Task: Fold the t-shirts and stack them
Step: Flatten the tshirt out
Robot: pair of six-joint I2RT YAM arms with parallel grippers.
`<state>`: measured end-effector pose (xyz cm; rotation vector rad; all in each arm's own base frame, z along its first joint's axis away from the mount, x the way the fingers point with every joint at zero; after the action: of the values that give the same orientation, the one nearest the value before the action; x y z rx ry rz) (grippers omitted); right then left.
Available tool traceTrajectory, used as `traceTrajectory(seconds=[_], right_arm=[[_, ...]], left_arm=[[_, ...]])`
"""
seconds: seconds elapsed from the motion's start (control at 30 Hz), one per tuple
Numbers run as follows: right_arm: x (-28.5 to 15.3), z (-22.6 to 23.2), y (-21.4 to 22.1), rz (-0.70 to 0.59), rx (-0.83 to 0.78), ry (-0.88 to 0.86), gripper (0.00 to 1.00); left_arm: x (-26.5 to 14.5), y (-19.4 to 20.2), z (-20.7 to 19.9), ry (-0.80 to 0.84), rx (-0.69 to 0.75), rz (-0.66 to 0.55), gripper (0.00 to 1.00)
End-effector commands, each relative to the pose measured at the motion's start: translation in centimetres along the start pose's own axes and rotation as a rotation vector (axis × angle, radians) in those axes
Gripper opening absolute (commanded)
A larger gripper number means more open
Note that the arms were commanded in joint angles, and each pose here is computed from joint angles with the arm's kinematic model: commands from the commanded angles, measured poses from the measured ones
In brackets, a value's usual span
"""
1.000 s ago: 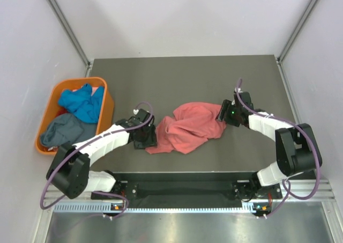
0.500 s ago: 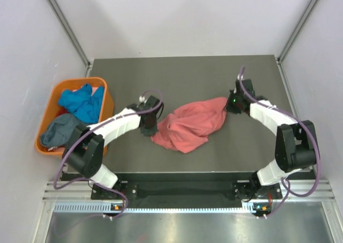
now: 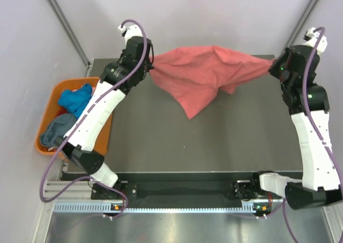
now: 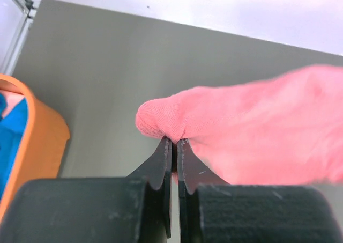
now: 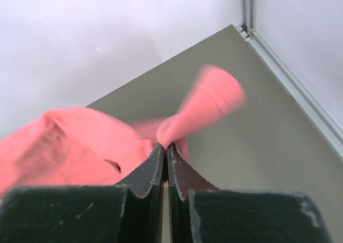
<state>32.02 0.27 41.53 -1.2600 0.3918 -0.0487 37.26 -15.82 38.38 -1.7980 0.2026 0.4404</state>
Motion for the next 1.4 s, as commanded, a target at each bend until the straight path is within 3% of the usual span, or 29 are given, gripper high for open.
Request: traceTrajectory(seconds=[0.0,0.23,0.4,0.57,0.7,0.8,1.03,1.1,1.13,1.2,1.33,1.37], right_arm=[[-1.4,-2.4,1.3,0.038,-0.040,0.094,0.00],[-4.2,-3.6,0.4,-0.026,0.006,0.105,0.00],[-7.6,-3.1,-2.1,-0.140,0.084,0.007,0.00],[-9.0,-3.4,-2.5,-0.192,0.135,-0.014,0.00],[-6.2,-3.1,1.8,-0.108,0.138,-0.027,0.00],[-3.9,-2.3,4.9,-0.030,0.135,-0.071,0.00],[3.0,-3.8,15.4,0.214,0.057,0.036,0.00],[4.2,-4.2,17.1,0.251,0.043,0.057,0.00],[5.1,-4.4,18.2,0.282,0.016,0.064,0.00],[6.3,-4.6,18.8,0.297,0.008,0.067,0.00],[8.1,-4.8,19.5,0.338,0.009,0.089,0.00],[8.3,-4.6,19.5,0.341,0.016,0.080,0.00]], left_arm=[[-3.1,-2.3,1.3,0.030,-0.006,-0.060,0.00],[-7.3,-3.3,2.6,0.139,-0.027,-0.081,0.00],[-10.5,-5.0,2.5,0.267,-0.060,-0.122,0.00],[-10.6,-5.0,2.6,0.268,-0.055,-0.133,0.00],[-6.5,-2.8,2.6,0.173,0.021,-0.140,0.00],[-1.5,0.1,1.6,0.152,0.104,-0.077,0.00],[13.2,10.7,-1.2,0.221,0.157,0.323,0.00],[15.4,10.7,-2.2,0.277,0.145,0.343,0.10],[17.4,12.5,-2.1,0.264,0.150,0.386,0.20],[17.9,11.2,-2.1,0.256,0.127,0.395,0.39],[15.4,9.9,-0.8,0.185,0.161,0.408,0.50],[14.5,11.8,-0.1,0.150,0.198,0.457,0.50]])
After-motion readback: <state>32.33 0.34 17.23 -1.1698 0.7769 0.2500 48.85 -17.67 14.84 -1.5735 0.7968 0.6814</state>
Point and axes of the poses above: each gripper's point midway between its finger pads, its own x axis out along the fingers, its own z axis along the line the jaws close on, y = z × x, the point moved 4 cm from there along -x, back along the fingers, and after that the axes turned 5 degrees about -x, right-handed, at the moved point
